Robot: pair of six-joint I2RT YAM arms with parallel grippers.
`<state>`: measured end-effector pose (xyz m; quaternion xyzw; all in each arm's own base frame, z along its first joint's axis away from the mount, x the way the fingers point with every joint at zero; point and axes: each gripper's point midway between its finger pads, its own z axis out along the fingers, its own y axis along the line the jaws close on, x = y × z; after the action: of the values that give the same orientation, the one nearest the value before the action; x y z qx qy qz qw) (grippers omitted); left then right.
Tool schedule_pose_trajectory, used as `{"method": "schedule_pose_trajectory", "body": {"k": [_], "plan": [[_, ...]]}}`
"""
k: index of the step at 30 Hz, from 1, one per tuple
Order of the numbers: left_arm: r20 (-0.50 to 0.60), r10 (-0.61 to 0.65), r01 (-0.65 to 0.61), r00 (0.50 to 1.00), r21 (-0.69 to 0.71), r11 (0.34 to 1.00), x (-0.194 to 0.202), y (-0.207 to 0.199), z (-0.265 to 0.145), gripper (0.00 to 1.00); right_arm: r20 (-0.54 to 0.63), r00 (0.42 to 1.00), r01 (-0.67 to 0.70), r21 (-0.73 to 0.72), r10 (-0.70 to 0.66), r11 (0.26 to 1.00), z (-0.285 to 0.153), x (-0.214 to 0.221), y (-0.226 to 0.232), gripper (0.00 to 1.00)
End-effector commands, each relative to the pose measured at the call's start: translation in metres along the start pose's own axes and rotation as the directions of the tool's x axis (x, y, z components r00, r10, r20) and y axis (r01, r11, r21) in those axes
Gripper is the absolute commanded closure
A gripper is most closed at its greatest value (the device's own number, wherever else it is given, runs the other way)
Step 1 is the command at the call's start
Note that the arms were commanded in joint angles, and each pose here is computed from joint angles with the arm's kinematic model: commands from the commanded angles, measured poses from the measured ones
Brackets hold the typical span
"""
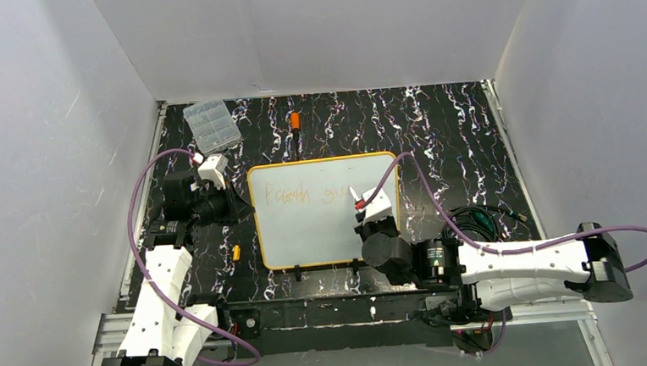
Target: Write a sentence on the whiteboard
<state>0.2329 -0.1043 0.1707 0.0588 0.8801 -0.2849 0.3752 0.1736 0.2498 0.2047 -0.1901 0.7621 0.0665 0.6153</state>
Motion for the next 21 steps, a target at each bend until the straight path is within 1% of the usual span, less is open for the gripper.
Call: {"method": "schedule_pose_trajectory", "body": {"k": [1, 14, 21], "plan": [[0.014, 0.012, -0.012, 1.000, 0.009, 1.000, -0.004, -0.005, -0.005, 0.93, 0.040, 0.999, -0.038, 0.032, 0.037, 0.999, 0.002, -0.017, -0.002, 0.99], [0.017, 0.012, -0.012, 1.000, 0.010, 1.000, -0.005, -0.005, -0.005, 0.93, -0.030, 0.999, -0.034, 0.034, 0.035, 0.999, 0.003, 0.002, -0.004, 0.99], [0.020, 0.015, -0.015, 1.000, 0.010, 1.000, -0.005, -0.005, -0.005, 0.93, -0.063, 0.996, -0.060, 0.000, 0.060, 0.998, -0.002, 0.009, -0.002, 0.99]]}}
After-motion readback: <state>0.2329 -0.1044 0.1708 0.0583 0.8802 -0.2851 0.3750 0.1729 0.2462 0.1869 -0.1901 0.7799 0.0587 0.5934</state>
